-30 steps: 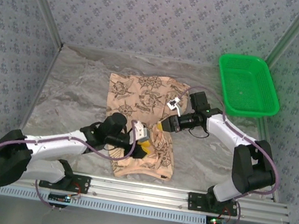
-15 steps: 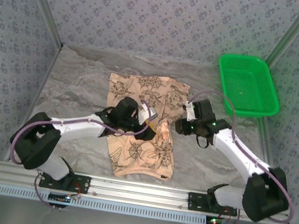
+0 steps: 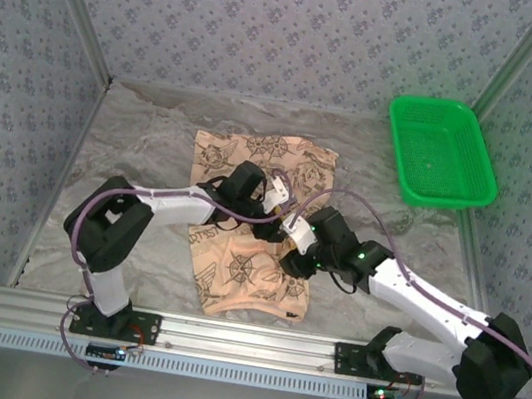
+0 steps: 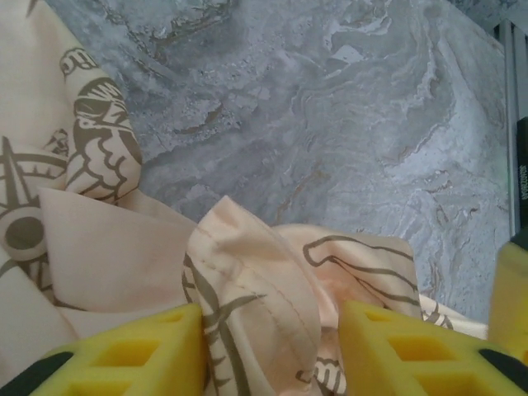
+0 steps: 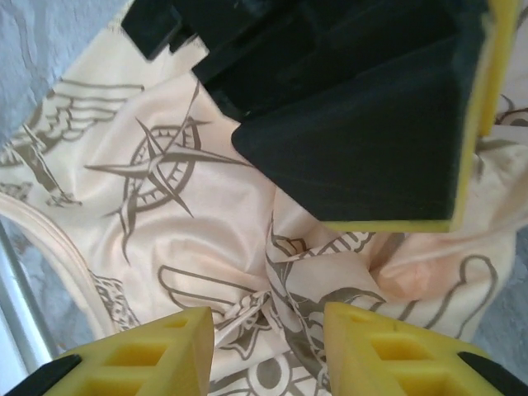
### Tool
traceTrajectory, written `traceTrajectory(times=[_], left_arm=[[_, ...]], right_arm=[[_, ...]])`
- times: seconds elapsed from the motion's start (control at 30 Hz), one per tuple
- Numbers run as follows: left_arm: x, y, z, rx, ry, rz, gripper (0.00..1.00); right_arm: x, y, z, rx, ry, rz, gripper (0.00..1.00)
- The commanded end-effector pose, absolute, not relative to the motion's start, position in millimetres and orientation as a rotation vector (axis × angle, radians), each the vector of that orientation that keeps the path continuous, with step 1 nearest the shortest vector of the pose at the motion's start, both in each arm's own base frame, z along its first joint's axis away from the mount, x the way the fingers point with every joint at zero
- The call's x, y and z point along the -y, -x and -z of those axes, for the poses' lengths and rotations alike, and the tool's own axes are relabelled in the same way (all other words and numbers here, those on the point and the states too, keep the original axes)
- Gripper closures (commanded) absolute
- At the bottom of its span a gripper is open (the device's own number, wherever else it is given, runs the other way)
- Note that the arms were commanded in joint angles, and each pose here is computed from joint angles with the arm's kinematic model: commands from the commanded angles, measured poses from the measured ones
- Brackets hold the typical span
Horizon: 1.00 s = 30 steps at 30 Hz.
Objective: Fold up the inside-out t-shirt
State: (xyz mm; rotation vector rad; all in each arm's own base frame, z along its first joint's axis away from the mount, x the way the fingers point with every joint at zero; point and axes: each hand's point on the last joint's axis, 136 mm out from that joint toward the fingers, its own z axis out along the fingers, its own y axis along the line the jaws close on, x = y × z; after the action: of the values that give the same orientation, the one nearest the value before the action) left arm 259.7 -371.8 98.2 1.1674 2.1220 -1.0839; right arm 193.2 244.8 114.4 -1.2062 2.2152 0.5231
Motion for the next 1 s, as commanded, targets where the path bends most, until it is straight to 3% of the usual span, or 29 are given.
traceTrajectory(times=[0.0,0.03,0.47,0.53,0.7,0.97], left_arm=[[380,-253,-118,-2.026,-1.252,1.235,0.92],[380,-251,-123,-2.014,-1.254,1.286,1.0],[354,-232,-154,-2.085,-1.056,1.505,1.0],[355,-229,-155,-2.088,-1.05,1.542,1.0],[352,-232,-151,-2.111,-1.005,1.542,1.0],[329,-260,-132,-2.177,-0.801,1.486,1.0]], right_arm=[[-252,-189,-110,-2.004,1.447,-0.473,0.58],[-252,-191,-110,-1.971,1.469,-0.447,0.57],[-238,-233,-84,-1.818,1.712,-0.004,0.59],[-236,-236,-80,-1.822,1.7,0.02,0.64],[-244,-213,-78,-1.744,1.795,-0.121,0.98],[-238,-137,-86,-1.341,2.157,-0.283,1.0]])
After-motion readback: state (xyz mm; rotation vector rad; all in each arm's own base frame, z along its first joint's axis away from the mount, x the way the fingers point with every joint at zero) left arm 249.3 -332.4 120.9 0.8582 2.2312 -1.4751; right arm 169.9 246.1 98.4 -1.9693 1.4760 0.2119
